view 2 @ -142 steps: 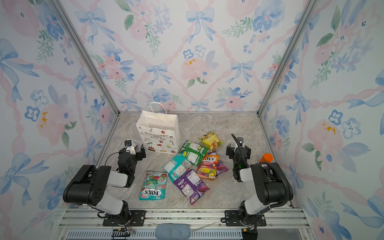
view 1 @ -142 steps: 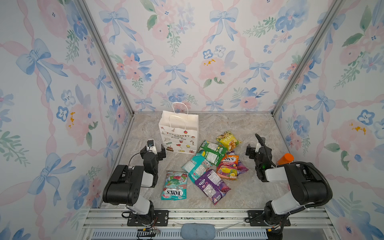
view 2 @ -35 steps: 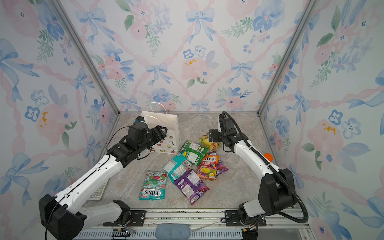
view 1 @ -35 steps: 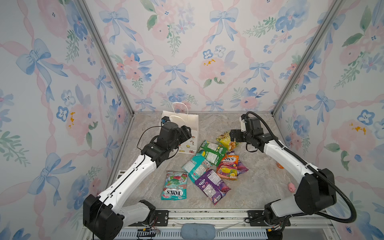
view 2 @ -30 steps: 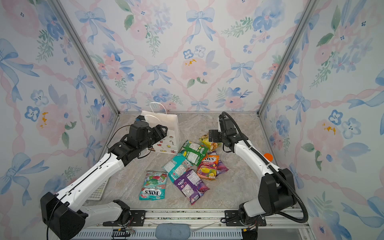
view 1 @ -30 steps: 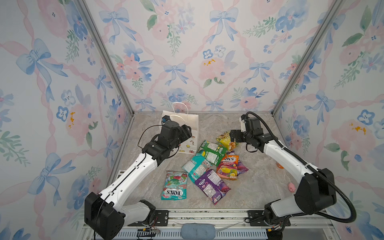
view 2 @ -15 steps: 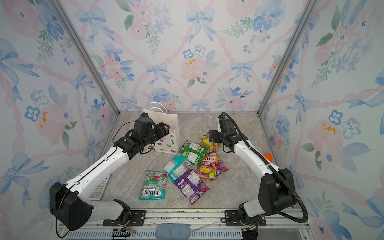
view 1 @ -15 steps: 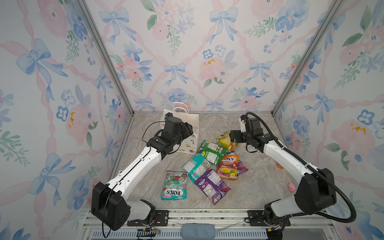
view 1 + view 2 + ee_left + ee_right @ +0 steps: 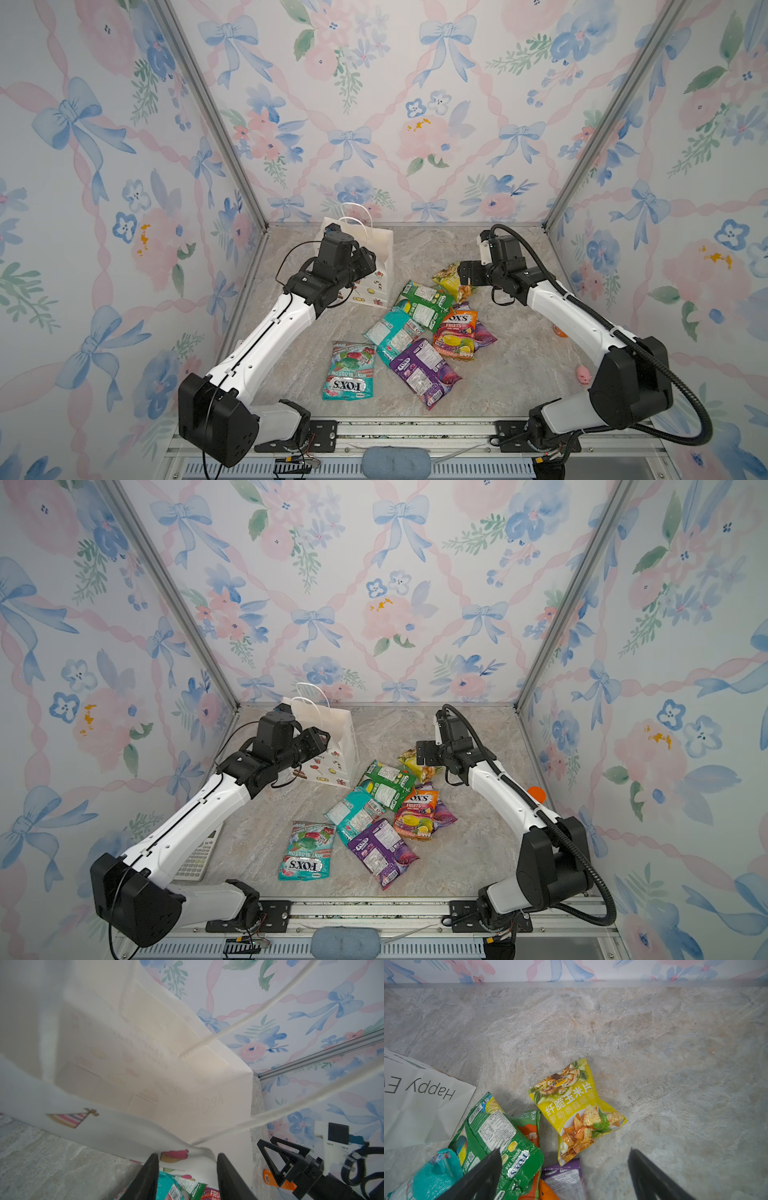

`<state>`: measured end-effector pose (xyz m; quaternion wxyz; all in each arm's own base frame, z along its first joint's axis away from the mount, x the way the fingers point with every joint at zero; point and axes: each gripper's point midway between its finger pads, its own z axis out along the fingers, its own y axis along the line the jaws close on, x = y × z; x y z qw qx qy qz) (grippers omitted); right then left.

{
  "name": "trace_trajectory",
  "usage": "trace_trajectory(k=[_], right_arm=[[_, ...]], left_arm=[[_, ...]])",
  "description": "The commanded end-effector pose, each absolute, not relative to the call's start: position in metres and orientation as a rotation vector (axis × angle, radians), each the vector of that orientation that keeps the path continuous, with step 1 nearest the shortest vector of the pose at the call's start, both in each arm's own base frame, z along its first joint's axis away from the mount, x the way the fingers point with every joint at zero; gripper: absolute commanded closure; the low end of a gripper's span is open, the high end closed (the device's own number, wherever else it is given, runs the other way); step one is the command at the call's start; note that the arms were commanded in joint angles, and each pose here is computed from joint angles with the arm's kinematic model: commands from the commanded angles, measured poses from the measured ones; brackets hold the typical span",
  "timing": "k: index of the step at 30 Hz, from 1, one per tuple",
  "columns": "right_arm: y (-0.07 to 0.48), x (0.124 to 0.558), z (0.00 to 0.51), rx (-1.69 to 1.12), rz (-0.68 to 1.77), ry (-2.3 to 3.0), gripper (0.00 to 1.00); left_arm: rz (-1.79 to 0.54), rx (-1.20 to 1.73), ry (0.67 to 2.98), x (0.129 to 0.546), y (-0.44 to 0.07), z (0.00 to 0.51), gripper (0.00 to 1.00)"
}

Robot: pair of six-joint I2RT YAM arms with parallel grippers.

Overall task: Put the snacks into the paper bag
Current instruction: 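Reach the left gripper to the paper bag rim while the right moves over snacks, then grip the white bag's rim with the left gripper and pull it upright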

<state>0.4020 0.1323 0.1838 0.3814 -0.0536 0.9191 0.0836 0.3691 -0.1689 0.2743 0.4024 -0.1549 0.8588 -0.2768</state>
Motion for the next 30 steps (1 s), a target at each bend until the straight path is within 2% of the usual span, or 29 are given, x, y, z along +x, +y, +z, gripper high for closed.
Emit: trace_trajectory(k=[1, 7, 9, 11, 14, 25, 30], right_arm=[[0.139, 0.396, 0.185, -0.156, 0.246, 2.352, 0.03], [0.143, 0.396, 0.188, -0.152, 0.278, 2.35, 0.04], [0.143, 0.395, 0.189, -0.153, 0.279, 2.35, 0.03], [0.143, 0.394, 0.189, -0.153, 0.281, 2.349, 0.03], [0.144, 0.395, 0.191, -0.153, 0.29, 2.343, 0.04], [0.146, 0.392, 0.191, -0.169, 0.312, 2.338, 0.03], [0.15, 0.393, 0.191, -0.173, 0.33, 2.342, 0.03]], left_arm=[[-0.67, -0.351, 2.198, 0.362, -0.159, 0.277, 0.56], [-0.669, -0.291, 2.207, 0.372, -0.149, 0.295, 0.56], [-0.663, -0.267, 2.208, 0.374, -0.151, 0.303, 0.52], [-0.677, -0.266, 2.204, 0.373, -0.153, 0.305, 0.41], [-0.657, -0.279, 2.228, 0.372, -0.152, 0.294, 0.34], [-0.62, -0.272, 2.316, 0.374, -0.153, 0.27, 0.33], [-0.603, -0.229, 2.366, 0.373, -0.155, 0.263, 0.4]])
